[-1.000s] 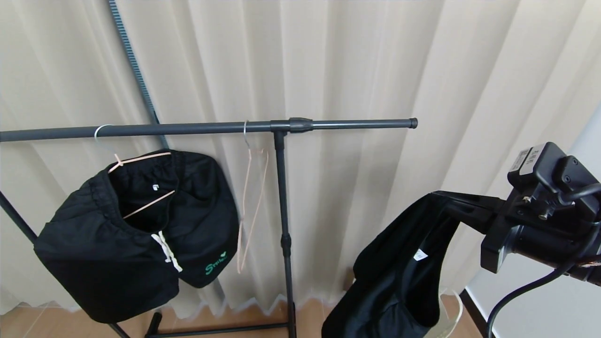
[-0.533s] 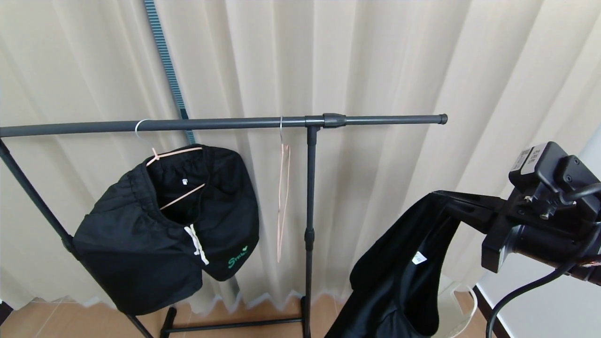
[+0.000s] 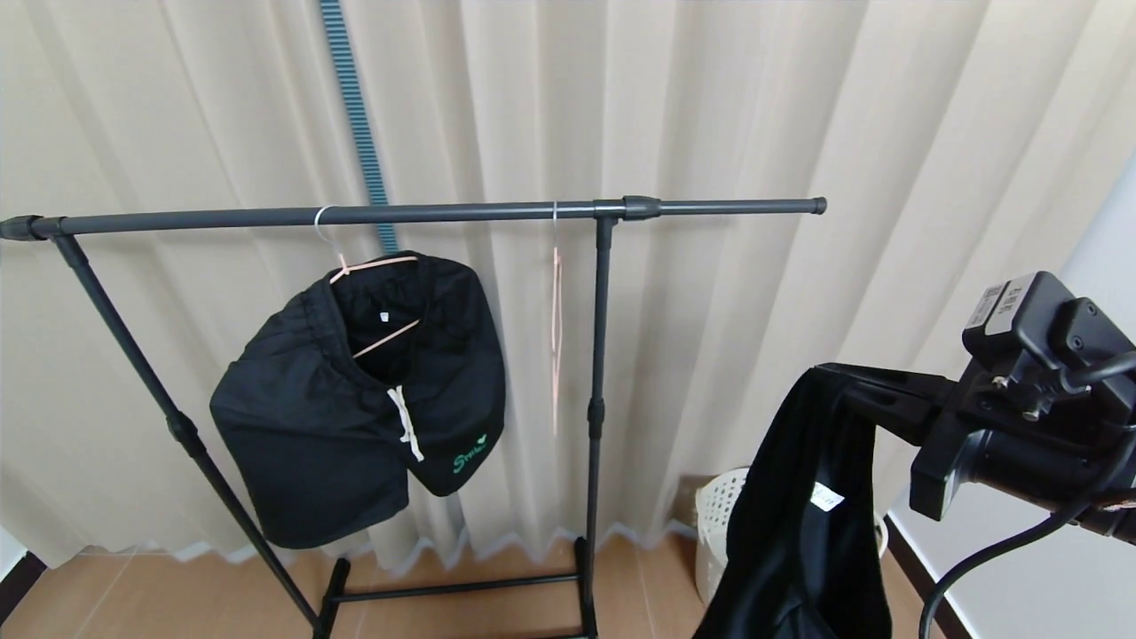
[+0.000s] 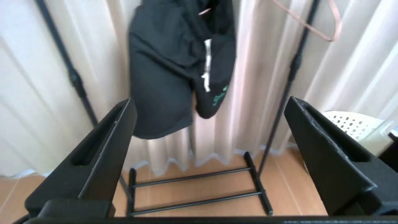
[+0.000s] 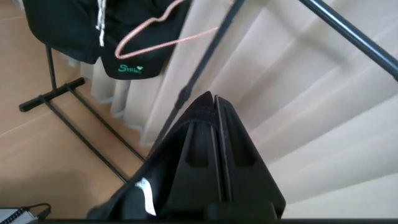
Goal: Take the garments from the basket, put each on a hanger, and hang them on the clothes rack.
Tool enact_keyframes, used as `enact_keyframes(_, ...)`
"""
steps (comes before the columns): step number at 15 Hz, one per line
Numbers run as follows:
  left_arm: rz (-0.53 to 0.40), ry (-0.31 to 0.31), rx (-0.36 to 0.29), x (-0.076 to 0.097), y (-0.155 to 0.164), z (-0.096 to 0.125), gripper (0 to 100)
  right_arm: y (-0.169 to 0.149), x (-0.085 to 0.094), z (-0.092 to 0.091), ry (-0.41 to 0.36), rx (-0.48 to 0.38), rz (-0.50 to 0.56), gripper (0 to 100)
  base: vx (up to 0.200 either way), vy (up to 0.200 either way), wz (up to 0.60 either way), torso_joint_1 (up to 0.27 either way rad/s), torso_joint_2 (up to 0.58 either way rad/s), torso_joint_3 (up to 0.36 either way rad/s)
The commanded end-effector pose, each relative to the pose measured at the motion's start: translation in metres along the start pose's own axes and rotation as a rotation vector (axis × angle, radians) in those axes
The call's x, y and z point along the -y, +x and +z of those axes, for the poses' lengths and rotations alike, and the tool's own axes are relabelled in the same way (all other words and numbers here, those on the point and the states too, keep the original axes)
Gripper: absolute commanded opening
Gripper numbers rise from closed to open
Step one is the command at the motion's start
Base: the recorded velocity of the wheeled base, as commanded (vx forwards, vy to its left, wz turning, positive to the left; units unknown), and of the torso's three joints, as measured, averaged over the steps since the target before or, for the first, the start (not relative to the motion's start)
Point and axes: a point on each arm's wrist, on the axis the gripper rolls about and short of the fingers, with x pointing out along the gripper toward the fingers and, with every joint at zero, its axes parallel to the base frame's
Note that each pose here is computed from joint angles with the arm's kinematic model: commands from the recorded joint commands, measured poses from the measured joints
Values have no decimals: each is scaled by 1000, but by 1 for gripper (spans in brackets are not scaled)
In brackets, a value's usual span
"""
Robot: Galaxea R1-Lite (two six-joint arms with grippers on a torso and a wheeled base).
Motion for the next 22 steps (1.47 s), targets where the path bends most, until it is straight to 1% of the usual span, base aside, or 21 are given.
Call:
enact_keyframes(1,2,-1,-1,0,0,0,100,1,0,0,0,-2,1,0,0,200,0,12,7,12)
enact_keyframes(5,2,-1,-1,0,0,0,100,1,0,0,0,-2,1,0,0,200,0,6,1,0)
enact_keyframes(17,2,-1,-1,0,0,0,100,1,0,-2,1,-7,3,0,-200,0,0,4,2,2)
enact_keyframes(20,10,-7,-1,0,0,0,100,1,0,-1,1,-6,3,0,0,0,0,0,0,0)
enact_keyframes(22,9,19,-4,0,0,0,100,2,-1,-2,1,-14,3,0,0,0,0,0,0,0)
